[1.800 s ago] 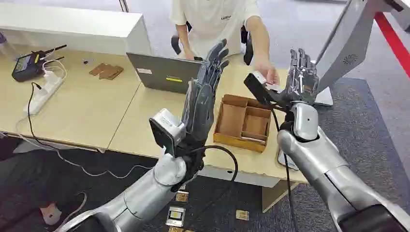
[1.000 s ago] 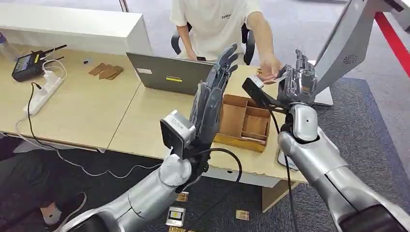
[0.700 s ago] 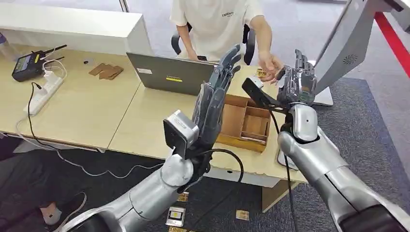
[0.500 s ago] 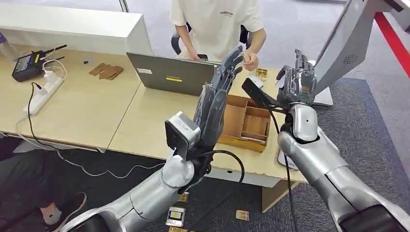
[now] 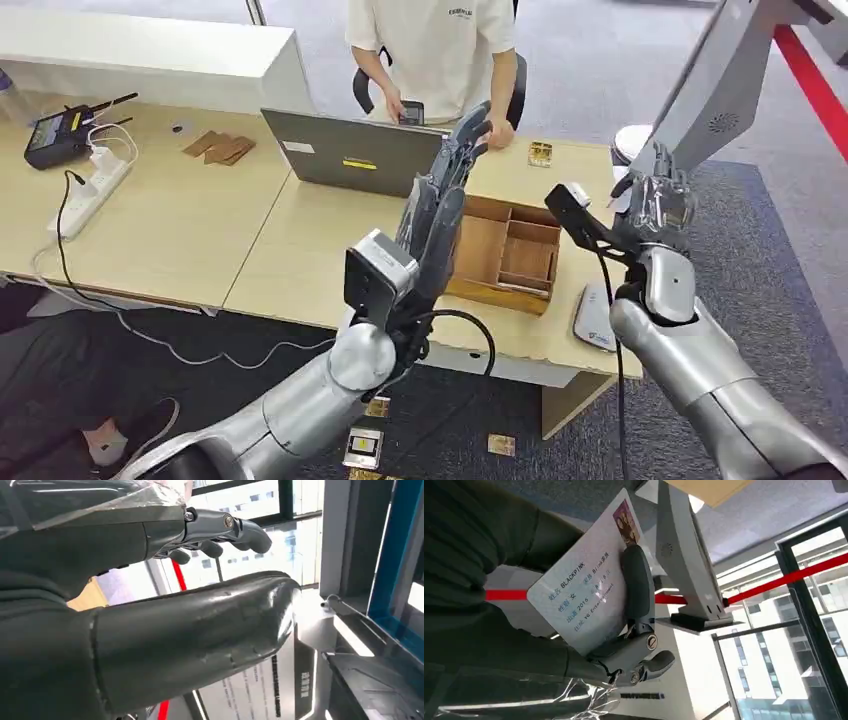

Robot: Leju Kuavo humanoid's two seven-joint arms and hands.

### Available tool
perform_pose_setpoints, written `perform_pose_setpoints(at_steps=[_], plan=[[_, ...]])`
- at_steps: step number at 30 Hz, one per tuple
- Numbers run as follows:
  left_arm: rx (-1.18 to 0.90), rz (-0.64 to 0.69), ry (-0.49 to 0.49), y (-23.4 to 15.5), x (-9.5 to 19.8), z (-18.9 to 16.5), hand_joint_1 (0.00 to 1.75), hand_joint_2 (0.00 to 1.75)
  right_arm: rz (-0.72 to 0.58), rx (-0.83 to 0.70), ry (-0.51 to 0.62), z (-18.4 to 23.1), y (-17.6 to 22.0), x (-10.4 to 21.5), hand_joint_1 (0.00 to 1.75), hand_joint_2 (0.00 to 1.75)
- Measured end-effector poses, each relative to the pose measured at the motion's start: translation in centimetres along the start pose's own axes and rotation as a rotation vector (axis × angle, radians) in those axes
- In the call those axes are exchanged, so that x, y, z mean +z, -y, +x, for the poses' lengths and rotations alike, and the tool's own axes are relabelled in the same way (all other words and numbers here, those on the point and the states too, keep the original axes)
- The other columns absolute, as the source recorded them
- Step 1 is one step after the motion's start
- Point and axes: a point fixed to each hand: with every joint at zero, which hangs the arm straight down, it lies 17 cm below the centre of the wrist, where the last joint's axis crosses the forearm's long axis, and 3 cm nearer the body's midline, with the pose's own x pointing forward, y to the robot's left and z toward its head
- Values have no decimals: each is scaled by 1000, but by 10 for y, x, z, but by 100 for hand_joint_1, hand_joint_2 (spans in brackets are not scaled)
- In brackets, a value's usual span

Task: Pass the card to the sensor for recognition and then transmit it.

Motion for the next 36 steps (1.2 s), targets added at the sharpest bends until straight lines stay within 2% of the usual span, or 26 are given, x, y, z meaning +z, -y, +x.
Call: perform_pose_setpoints(at_steps=[10,18,25,36], plan=[[-29,23,-8,-13,6,0,0,0,31,27,-13,-26,-10,21,175,175],[-43,24,-7,-19,8,2,0,0,30,28,-7,-32,-6,28,175,175],[-49,28,-8,-23,10,2,0,0,83,19,-3,-36,-27,45,175,175],[-47,29,-7,-24,11,2,0,0,161,27,-56,-63,-58,61,175,175]])
